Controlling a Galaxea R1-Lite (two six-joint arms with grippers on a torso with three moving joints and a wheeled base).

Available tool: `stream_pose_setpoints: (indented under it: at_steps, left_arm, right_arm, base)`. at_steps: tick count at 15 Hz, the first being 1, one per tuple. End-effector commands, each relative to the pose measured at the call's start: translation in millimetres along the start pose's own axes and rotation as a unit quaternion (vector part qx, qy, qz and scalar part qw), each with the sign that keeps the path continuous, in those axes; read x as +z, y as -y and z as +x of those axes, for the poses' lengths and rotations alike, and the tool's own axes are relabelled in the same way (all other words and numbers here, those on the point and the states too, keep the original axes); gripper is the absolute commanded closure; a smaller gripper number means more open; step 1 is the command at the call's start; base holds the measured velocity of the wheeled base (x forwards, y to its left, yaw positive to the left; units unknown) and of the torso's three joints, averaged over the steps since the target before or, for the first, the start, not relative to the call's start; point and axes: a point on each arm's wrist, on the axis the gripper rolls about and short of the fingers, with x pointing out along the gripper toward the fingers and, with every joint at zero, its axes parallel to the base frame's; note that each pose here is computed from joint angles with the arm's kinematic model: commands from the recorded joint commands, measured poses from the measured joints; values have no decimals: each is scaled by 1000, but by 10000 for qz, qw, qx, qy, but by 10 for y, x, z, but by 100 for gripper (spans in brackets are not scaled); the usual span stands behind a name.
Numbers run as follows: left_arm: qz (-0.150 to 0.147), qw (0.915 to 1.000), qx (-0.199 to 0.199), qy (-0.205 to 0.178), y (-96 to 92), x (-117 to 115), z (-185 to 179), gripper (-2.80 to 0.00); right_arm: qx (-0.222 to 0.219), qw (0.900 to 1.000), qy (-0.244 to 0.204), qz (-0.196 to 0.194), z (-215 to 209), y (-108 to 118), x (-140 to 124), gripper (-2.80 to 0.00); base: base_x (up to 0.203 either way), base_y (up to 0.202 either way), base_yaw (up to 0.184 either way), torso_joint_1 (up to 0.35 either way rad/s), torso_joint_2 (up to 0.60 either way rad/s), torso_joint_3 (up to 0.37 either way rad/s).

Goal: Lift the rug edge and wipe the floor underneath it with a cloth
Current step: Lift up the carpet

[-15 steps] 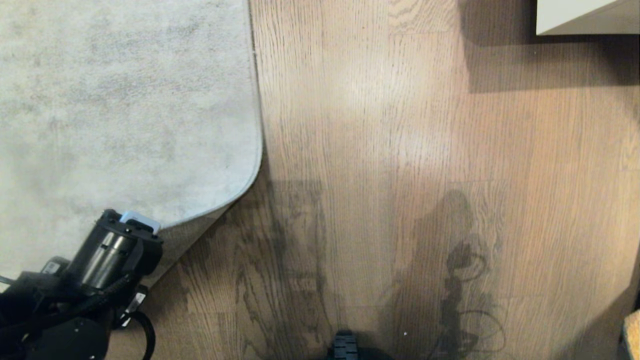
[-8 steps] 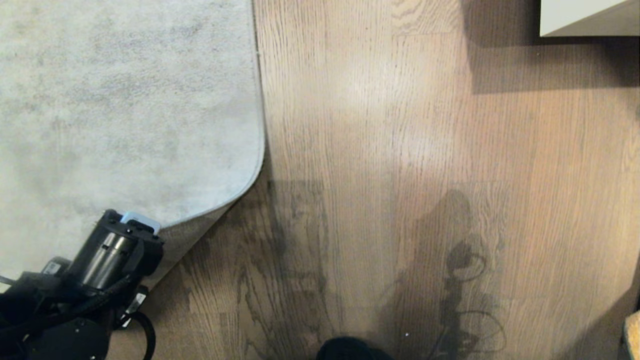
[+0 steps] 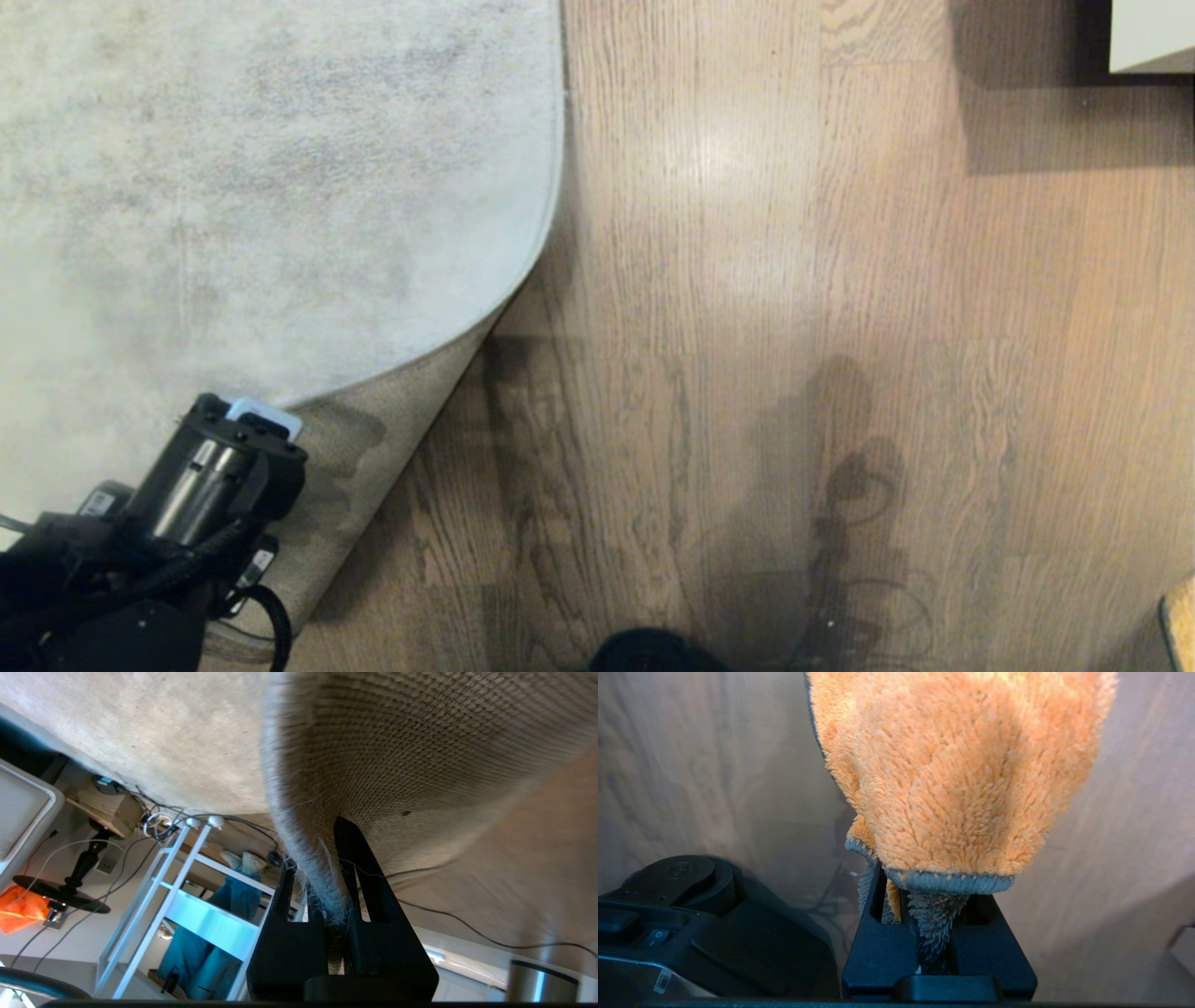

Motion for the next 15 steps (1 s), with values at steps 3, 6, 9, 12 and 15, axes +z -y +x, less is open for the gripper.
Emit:
stream_pose_setpoints:
  at_steps: [3, 6, 9, 12, 15]
  left_arm:
    - [18, 10000, 31, -17, 2, -3, 5, 0]
    - [13, 10000, 40, -9, -1, 11, 4, 0]
    - [-3, 10000, 41, 11, -9, 26, 0, 0]
    - [-71, 9999, -28, 67, -15, 74, -11, 0]
    - [-165, 9986, -475, 171, -2, 151, -23, 0]
  right_arm:
    - [6, 10000, -7, -7, 1, 0, 0, 0]
    - [6, 10000, -7, -7, 1, 0, 0, 0]
    - [6, 10000, -7, -7, 1, 0, 0, 0]
    - [6, 10000, -7, -7, 1, 0, 0, 0]
    - [6, 10000, -7, -7, 1, 0, 0, 0]
  base:
    - [0, 192, -2, 2, 1, 1]
    - [0, 189, -3, 2, 0, 2]
    - [0, 85, 0, 2, 0, 2]
    - [0, 0, 0, 0, 0, 0]
    - [0, 0, 0, 0, 0, 0]
